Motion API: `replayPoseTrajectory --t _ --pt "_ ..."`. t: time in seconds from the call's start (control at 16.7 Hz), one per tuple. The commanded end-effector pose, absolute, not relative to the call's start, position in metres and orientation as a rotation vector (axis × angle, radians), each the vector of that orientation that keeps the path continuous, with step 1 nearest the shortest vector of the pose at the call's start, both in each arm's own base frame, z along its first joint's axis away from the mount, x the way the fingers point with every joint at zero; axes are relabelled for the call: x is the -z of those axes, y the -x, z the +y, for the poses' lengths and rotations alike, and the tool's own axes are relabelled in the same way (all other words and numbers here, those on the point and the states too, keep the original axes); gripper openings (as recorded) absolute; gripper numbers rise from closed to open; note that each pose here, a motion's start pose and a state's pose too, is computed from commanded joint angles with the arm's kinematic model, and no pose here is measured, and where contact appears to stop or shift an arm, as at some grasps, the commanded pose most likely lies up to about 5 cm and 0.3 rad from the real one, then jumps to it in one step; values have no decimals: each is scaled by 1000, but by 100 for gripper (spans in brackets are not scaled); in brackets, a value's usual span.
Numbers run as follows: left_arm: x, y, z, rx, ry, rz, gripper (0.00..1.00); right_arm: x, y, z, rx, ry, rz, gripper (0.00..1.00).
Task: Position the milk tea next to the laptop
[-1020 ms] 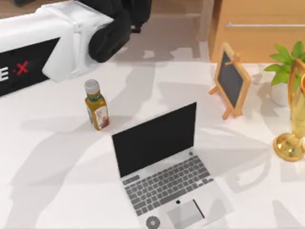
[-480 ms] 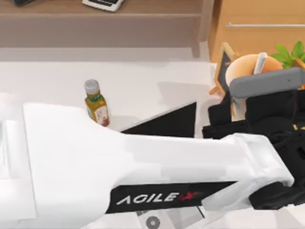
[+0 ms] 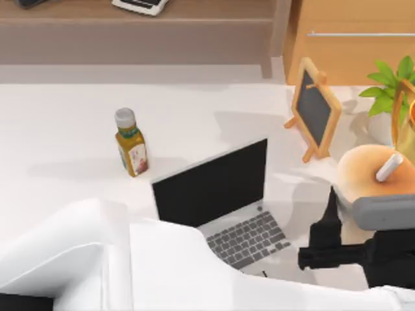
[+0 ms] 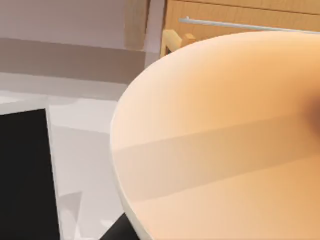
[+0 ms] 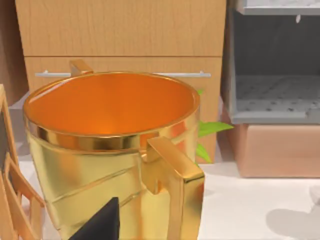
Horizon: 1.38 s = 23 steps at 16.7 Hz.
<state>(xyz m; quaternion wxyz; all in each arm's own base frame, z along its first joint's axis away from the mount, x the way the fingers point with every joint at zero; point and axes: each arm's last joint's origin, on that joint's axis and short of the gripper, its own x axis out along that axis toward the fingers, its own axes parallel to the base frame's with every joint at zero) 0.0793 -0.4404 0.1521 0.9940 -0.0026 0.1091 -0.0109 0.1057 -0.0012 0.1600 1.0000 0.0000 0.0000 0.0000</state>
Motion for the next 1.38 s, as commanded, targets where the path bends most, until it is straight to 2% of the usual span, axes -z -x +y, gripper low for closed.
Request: replayPoseTrajectory --t 0.12,0.18,0.84,1.14,1.38 --pt "-152 -79 -440 22 5 219 0 -160 -106 -1 0 0 0 100" --pt "-170 -88 -442 6 94 198 0 -160 -106 -1 0 0 0 100" --pt "-162 -85 -444 22 102 208 0 -160 -106 -1 0 0 0 100" --pt "-149 -83 -444 18 79 200 0 -160 -106 -1 0 0 0 100" --pt "-125 -79 -441 21 12 216 0 -160 -106 -1 0 0 0 100"
